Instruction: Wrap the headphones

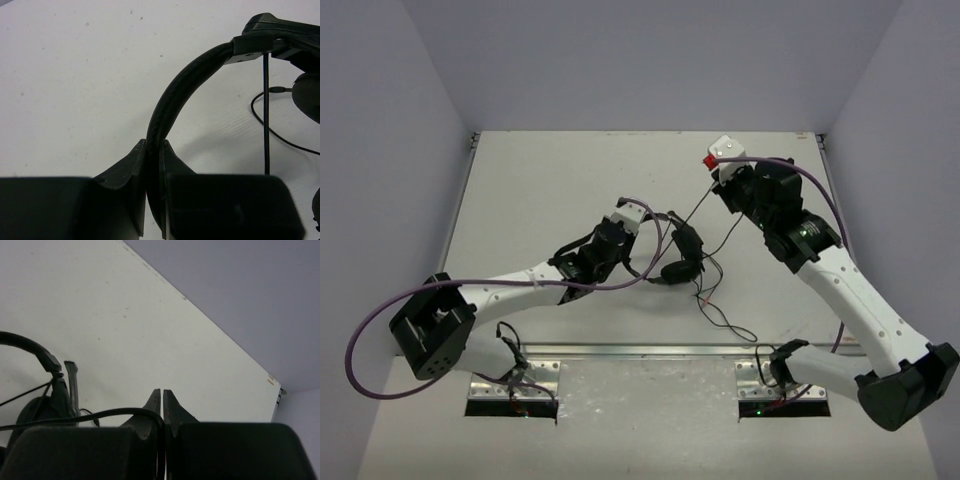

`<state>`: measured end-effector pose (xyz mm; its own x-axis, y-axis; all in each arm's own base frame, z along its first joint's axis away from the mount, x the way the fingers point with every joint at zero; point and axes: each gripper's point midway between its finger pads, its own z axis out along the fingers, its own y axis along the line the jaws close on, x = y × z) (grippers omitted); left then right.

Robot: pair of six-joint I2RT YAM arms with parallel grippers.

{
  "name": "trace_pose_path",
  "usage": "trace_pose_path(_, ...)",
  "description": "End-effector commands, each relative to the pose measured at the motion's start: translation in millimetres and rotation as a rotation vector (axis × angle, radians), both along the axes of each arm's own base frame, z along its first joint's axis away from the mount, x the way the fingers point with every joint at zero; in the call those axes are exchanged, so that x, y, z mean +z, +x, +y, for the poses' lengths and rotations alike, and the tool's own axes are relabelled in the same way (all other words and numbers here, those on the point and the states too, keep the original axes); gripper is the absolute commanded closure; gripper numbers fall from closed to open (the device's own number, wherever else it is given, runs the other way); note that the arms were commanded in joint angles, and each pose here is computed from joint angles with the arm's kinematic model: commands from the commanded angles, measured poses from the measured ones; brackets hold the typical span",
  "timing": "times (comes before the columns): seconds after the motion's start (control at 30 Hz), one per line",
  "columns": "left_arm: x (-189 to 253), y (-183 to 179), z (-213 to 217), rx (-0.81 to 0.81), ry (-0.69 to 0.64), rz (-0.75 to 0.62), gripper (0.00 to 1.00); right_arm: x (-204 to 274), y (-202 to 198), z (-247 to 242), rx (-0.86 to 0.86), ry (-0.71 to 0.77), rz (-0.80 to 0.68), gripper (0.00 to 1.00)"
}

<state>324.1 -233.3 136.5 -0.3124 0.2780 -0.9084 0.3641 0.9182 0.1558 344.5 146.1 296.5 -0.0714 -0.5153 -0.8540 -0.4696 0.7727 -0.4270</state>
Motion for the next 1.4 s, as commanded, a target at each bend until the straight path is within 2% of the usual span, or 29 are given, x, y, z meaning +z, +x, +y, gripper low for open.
trace_pose_path(0.0,6,-7,-4,-0.071,-0.006,-0.033,1.0,69,29,-16,-0.035,0.032,-0.228,0.99)
trace_pose_path(0.17,22,-5,0,-0.051,0.007,-0.053,1.0,89,56,-16,-0.018,-0.018,-0.264,0.99)
trace_pose_path(0.3,38,-15,-18,-0.189,-0.017,-0.055,1.0,92,80,-21,-0.013,-0.097,-0.277,0.99)
trace_pose_path(0.47,71,-8,-3,-0.101,-0.022,-0.119,1.0,80,112,-24,-0.003,-0.198,-0.314,0.99)
trace_pose_path(0.53,87,-13,-8,-0.133,-0.03,-0.136,1.0,73,123,-20,0.001,-0.211,-0.306,0.99)
trace_pose_path(0.77,94,-30,-35,-0.299,-0.078,-0.1,1.0,82,118,13,0.151,-0.087,-0.307,0.99)
trace_pose_path(0.9,116,-29,-30,-0.26,-0.131,-0.13,1.0,73,120,13,0.159,-0.052,-0.271,0.99)
trace_pose_path(1.0,138,-33,-26,-0.252,-0.177,-0.166,1.0,56,119,9,0.176,0.033,-0.203,0.99)
trace_pose_path(1.17,169,-50,-34,-0.327,-0.258,-0.196,1.0,36,116,16,0.247,0.127,-0.137,0.99)
trace_pose_path(1.37,204,-64,-32,-0.362,-0.348,-0.243,1.0,36,101,29,0.383,0.256,-0.084,0.99)
